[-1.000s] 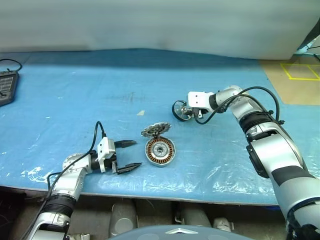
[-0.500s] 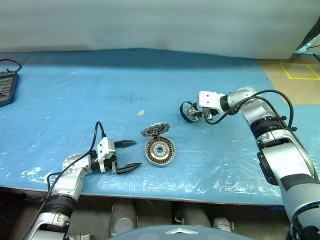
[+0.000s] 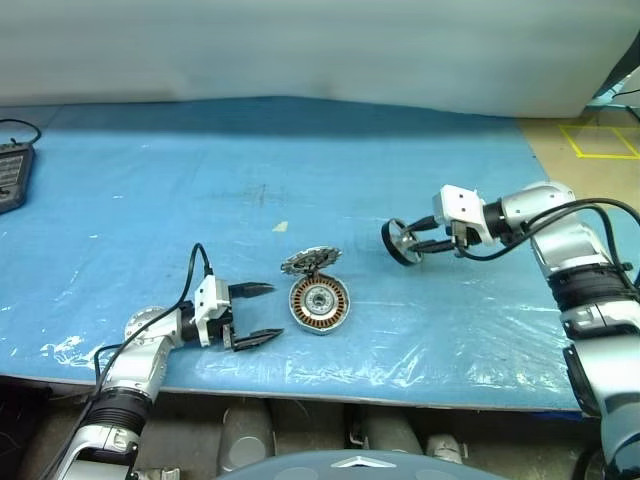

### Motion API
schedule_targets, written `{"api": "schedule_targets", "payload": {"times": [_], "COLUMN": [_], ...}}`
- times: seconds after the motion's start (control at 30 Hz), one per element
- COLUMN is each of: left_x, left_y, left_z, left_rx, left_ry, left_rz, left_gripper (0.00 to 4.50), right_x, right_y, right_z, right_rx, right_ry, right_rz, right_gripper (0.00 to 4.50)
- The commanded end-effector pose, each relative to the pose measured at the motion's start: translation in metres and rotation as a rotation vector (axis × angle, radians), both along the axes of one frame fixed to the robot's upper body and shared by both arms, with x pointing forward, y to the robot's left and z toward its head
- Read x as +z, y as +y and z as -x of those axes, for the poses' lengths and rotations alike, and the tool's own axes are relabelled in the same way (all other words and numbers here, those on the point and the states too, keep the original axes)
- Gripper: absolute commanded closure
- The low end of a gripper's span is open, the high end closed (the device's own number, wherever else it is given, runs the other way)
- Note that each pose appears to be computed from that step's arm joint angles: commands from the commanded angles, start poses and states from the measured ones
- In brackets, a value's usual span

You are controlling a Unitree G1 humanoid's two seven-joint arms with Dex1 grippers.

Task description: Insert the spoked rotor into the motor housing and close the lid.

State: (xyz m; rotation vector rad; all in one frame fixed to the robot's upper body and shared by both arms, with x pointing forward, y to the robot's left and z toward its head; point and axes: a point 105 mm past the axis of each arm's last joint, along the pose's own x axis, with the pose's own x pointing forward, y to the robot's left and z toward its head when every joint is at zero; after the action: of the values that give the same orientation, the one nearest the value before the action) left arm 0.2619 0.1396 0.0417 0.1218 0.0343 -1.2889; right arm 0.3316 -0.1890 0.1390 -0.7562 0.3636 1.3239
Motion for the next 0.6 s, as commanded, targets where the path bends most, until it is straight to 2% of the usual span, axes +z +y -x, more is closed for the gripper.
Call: {"api": "schedule_targets", "payload": {"times": [0.03, 0.13, 0.23, 0.5, 0.6], "left_x": [0.004, 0.006, 0.007, 0.012, 0.015], "left_y": [-0.002, -0.004, -0.006, -0.01, -0.013], "left_z": [0.003, 0.003, 0.003, 0.006, 0.007], "left_rx": [-0.038, -0.057, -0.063, -0.078, -0.092], "left_ry": [-0.004, -0.003, -0.002, -0.001, -0.004], "left_rz": [0.002, 0.002, 0.002, 0.003, 0.001], "left_gripper": [0.0, 0.0, 0.0, 0.0, 0.0], "right_x": [0.022, 0.022, 0.024, 0.022, 0.011], "right_y": [0.017, 0.039, 0.058, 0.078, 0.084], "right_z": [0.024, 0.047, 0.058, 0.055, 0.054], "right_rx": [0.089, 0.166, 0.2, 0.19, 0.183], "right_ry": [0.041, 0.127, 0.173, 0.186, 0.202], "right_rz": [-0.116, -0.198, -0.263, -0.309, -0.305], "right_gripper": [3.21, 3.21, 3.21, 3.21, 3.21]}}
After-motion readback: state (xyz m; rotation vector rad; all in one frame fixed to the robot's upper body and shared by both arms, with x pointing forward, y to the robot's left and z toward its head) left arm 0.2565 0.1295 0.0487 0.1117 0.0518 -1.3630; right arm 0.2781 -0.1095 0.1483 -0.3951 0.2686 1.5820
